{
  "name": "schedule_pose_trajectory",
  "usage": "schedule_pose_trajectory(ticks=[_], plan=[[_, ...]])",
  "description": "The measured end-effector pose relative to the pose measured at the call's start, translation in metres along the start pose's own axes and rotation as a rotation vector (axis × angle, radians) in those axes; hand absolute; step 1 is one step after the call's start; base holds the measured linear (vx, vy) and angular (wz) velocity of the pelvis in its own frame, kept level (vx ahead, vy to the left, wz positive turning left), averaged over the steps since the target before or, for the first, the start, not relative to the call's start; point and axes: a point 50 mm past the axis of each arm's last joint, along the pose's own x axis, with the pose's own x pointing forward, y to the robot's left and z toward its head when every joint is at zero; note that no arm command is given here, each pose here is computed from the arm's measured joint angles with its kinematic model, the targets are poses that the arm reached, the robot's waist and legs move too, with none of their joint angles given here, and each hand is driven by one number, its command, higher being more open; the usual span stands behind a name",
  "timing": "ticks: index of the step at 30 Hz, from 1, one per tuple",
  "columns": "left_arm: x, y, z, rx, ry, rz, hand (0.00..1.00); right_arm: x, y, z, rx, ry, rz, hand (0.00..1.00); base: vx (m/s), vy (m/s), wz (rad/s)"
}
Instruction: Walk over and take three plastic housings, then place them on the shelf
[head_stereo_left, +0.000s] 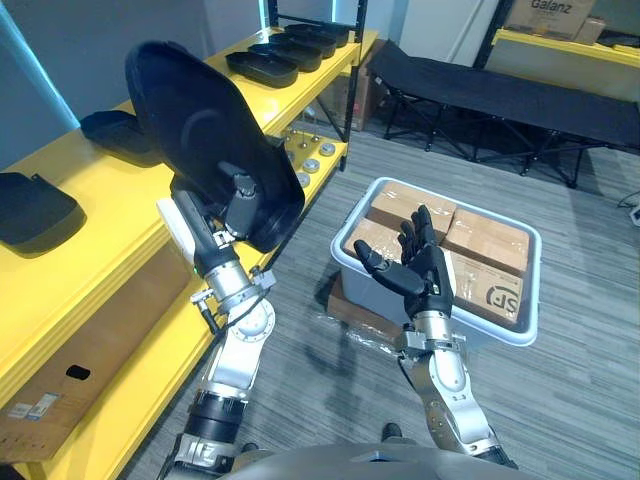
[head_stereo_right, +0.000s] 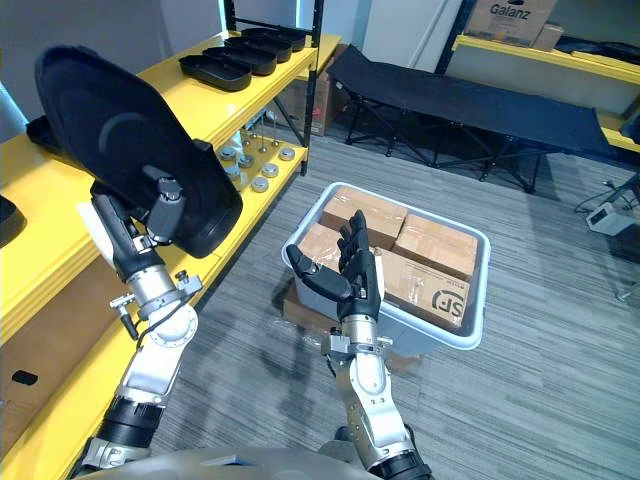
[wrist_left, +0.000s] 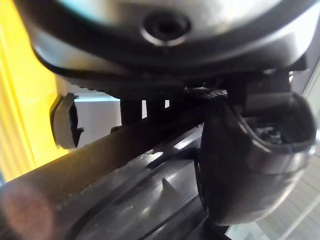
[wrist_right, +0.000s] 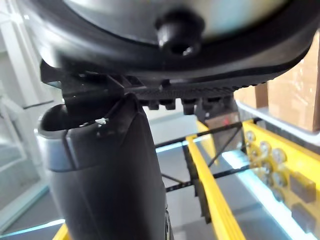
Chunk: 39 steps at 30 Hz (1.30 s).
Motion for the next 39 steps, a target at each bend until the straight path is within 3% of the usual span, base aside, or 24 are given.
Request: schedule_pose_trajectory(ticks=[6, 9, 15, 18, 22, 28, 29, 39], plan=[[-0.018, 0.036, -0.007, -0.037, 0.105, 0.014, 0.00, -0.010, -0.052, -0.003, -0.060, 0.068, -0.108, 1.00, 0.01, 0.004, -0.06], [-0.017, 0.052, -0.003, -0.038, 0.099, 0.057, 0.00, -0.002, -0.055, 0.005, -0.057, 0.039, -0.073, 1.00, -0.01, -0.006, 0.34], [-0.007, 0.081, 0.029, -0.061, -0.025, 0.130, 0.00, 0.024, -0.004, 0.004, -0.063, 0.020, 0.140, 1.00, -0.02, -0.020, 0.69], [-0.013, 0.108, 0.026, -0.079, 0.007, 0.203, 0.00, 0.026, 0.019, -0.005, -0.123, 0.047, 0.254, 1.00, 0.03, -0.010, 0.60], [-0.025, 0.137, 0.016, -0.107, 0.099, 0.292, 0.00, 0.031, 0.024, -0.003, -0.166, 0.027, 0.279, 1.00, 0.01, 0.005, 0.24], [-0.029, 0.123, 0.015, -0.141, 0.115, 0.126, 0.00, 0.035, 0.014, 0.002, -0.162, 0.017, 0.250, 1.00, -0.03, -0.010, 0.32], [-0.026, 0.113, 0.018, -0.168, 0.095, 0.027, 0.00, 0.034, 0.007, 0.003, -0.160, 0.020, 0.224, 1.00, -0.04, -0.021, 1.10], [-0.009, 0.079, 0.020, -0.311, 0.009, -0.289, 0.00, 0.015, -0.008, 0.005, -0.155, 0.016, 0.173, 1.00, -0.02, -0.022, 0.60]])
